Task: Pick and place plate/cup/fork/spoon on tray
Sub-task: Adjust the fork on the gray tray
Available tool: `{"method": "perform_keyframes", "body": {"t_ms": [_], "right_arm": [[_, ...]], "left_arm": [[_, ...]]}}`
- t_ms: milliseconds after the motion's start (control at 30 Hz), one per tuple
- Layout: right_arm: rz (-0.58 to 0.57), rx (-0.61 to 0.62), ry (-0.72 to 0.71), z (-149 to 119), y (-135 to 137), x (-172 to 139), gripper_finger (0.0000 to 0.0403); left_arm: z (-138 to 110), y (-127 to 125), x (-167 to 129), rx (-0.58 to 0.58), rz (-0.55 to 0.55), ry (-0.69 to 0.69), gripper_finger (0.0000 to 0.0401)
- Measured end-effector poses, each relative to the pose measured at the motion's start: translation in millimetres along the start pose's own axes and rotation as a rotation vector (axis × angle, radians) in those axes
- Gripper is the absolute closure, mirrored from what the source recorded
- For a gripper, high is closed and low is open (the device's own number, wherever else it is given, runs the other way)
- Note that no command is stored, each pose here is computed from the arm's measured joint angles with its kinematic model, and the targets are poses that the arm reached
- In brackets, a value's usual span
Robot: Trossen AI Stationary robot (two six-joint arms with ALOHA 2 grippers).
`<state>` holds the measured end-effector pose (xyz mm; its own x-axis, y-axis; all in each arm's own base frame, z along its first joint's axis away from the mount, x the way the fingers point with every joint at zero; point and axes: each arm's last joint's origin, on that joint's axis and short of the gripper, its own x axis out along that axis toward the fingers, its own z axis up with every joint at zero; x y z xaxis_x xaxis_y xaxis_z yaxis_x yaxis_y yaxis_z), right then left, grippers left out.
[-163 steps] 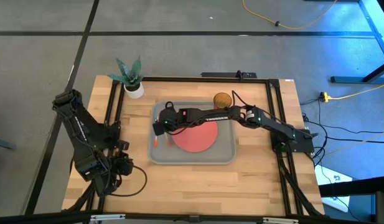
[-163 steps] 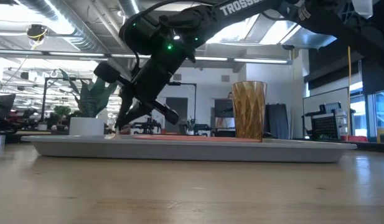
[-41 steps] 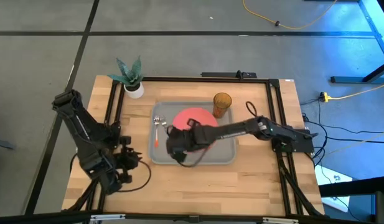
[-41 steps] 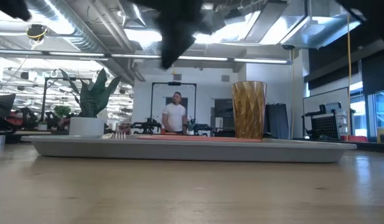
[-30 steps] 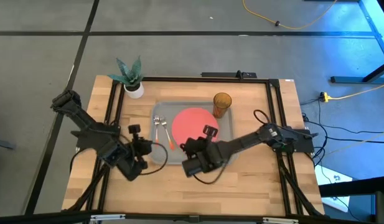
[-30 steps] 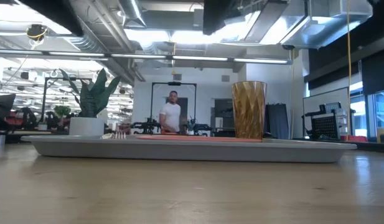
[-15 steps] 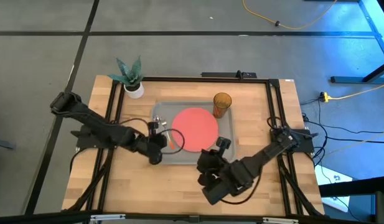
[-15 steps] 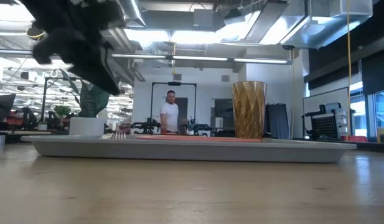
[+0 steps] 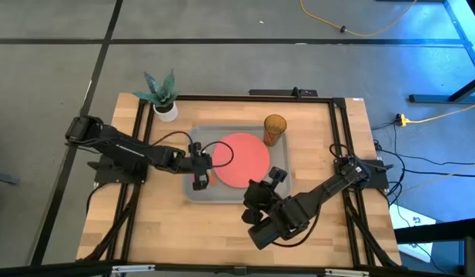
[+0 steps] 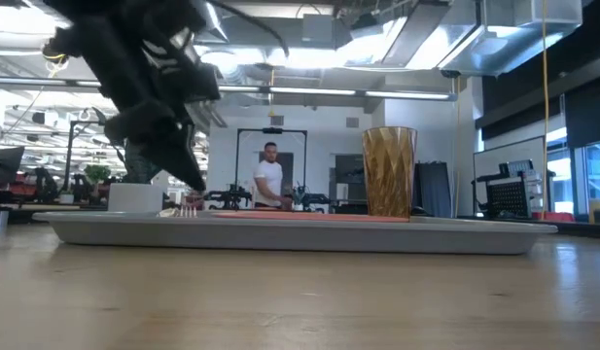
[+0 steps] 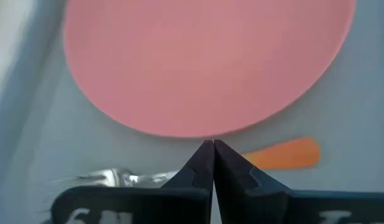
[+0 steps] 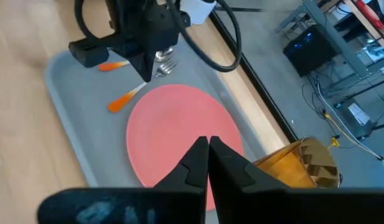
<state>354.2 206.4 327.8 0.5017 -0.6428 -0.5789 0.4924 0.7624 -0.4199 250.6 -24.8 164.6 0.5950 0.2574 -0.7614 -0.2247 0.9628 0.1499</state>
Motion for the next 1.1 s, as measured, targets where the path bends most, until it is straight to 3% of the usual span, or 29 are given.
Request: {"method": "perform_keyframes", "body": {"t_ms": [567,1100], "right_arm": [[0.004,0.013,0.005,-0.9,1.1,0.1,0.0389],[0.004,0.013,0.005,-0.9,1.1,0.1,0.0393]], "left_arm": [[-11.0,8.2,40.2,-0.069,-0.013,0.122,0.0401],[-9.5,6.1,34.1,-0.002,-0.082,0.196,0.0401]]}}
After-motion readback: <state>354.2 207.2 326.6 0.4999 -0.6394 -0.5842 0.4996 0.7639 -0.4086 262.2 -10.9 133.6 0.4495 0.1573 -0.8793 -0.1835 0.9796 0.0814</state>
